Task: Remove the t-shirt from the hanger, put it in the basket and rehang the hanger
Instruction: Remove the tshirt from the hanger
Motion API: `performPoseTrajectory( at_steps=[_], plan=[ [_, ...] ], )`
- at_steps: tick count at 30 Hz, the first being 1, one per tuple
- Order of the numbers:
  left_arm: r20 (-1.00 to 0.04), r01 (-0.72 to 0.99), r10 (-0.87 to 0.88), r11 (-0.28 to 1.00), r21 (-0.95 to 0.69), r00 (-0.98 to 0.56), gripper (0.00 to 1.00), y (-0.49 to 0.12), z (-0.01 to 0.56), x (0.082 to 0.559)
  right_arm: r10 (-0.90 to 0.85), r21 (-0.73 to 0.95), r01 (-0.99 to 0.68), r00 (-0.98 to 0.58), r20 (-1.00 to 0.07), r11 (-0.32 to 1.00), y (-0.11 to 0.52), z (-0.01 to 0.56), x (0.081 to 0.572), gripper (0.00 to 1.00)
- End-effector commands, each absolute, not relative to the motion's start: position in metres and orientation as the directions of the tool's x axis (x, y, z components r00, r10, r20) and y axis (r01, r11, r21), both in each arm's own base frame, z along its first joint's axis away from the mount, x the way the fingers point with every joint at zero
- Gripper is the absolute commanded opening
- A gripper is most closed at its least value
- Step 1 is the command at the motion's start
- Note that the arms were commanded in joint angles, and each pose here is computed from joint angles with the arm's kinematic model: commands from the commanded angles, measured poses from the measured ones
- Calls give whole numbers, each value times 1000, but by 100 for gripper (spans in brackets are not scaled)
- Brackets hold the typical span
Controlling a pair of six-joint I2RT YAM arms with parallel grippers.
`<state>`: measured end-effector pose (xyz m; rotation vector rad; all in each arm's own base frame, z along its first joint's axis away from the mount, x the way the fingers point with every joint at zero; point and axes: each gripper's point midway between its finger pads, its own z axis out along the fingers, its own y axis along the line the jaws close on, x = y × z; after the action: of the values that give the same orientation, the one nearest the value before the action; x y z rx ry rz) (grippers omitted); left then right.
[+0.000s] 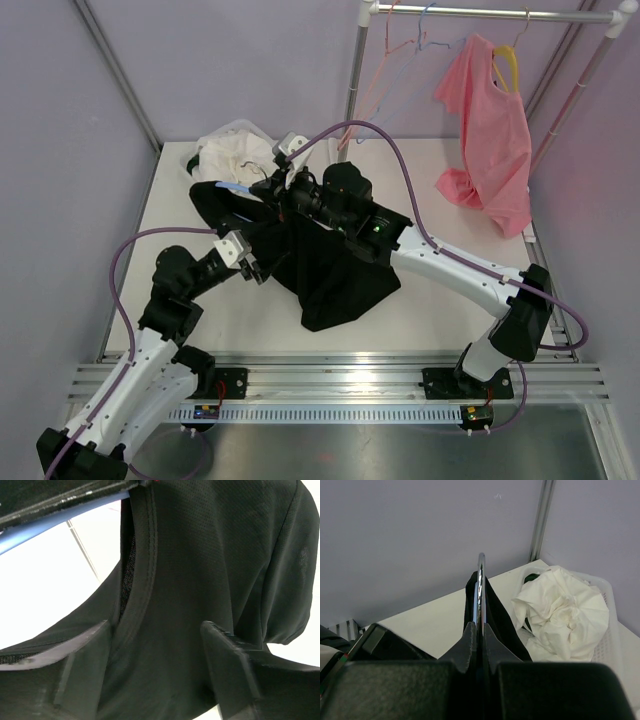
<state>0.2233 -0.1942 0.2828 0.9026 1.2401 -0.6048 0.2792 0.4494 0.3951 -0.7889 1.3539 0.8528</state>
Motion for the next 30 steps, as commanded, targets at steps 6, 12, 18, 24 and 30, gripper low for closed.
performPoseTrajectory(
  at_steps=[6, 12, 18, 24, 30],
  plan=[
    [-959, 825, 25, 505, 254, 281, 21, -201, 313, 219, 190, -18, -887, 119, -975, 462, 457, 442, 270, 0],
    [-974, 814, -12, 550, 184, 228, 0, -195, 325, 223, 168, -40, -885, 132, -977, 465, 463, 436, 274, 0],
    [-982, 832, -45, 539, 132, 185, 0, -188, 333, 223, 136, -71, -873, 155, -979, 483, 462, 431, 278, 0],
    [-989, 780, -103, 626, 17, 104, 0, -164, 340, 246, 93, -106, -850, 179, -980, 516, 457, 427, 285, 0],
    [-974, 798, -223, 579, -167, -41, 0, -136, 341, 268, 61, -128, -802, 200, -978, 584, 447, 426, 297, 0]
  ],
)
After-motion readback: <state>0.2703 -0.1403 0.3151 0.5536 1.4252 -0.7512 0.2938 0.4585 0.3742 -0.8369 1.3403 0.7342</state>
